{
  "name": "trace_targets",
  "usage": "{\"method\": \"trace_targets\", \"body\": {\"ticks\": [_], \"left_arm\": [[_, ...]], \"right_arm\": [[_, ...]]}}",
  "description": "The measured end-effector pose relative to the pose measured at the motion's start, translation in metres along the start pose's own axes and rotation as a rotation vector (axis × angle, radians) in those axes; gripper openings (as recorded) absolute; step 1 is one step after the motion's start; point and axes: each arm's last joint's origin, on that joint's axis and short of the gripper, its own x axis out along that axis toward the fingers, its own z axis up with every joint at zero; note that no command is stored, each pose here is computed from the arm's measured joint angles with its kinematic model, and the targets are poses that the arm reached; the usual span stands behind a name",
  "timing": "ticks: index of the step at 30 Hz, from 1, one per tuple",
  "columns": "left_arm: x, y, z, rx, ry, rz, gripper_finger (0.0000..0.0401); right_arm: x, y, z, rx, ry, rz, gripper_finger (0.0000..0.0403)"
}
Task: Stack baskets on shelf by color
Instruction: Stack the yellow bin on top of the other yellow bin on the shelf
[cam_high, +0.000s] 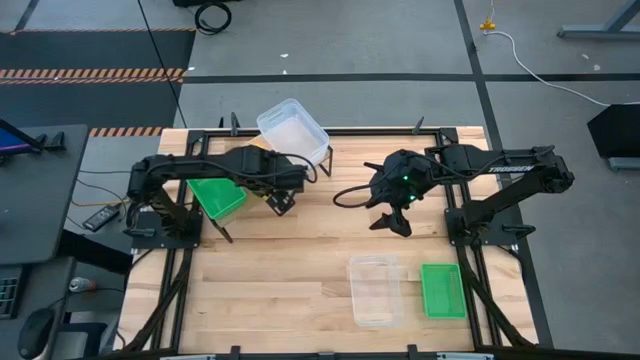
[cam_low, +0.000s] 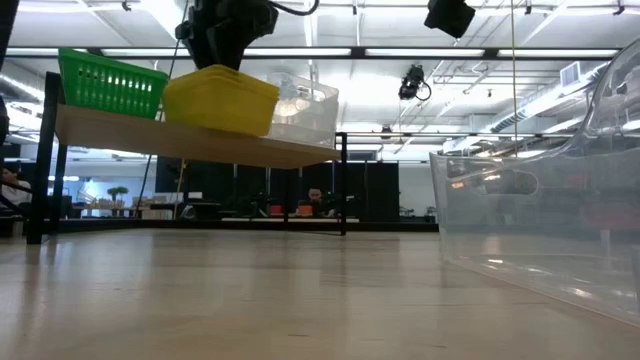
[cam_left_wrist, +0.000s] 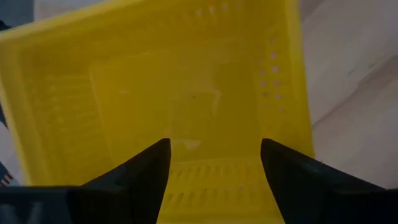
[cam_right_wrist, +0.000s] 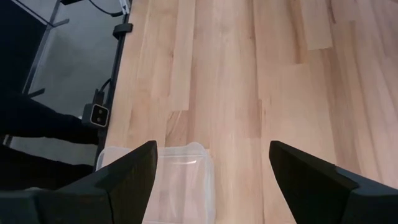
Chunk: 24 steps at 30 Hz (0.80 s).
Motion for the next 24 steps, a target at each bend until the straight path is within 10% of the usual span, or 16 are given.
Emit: {"method": "trace_targets", "body": {"ticks": [15,19,24], "left_arm": [[-0.039,0.031,-0.006,-0.079,-0.098,-0.115,0.0255],[-0.066,0.021,-0.003,-0.103,-0.214,-0.302,0.0243],[-0.059,0.004,-0.009,-0.048,-0.175,-0.268,0.0232]], "right_arm": [[0.000,0.000,-0.001,0.020,0.007,0.000,0.0314],[0.000,0.000,-0.001,0.020,0.007,-0.001,0.0314],[0.000,0.000,-0.001,0.019,0.006,-0.001,0.0314]]}}
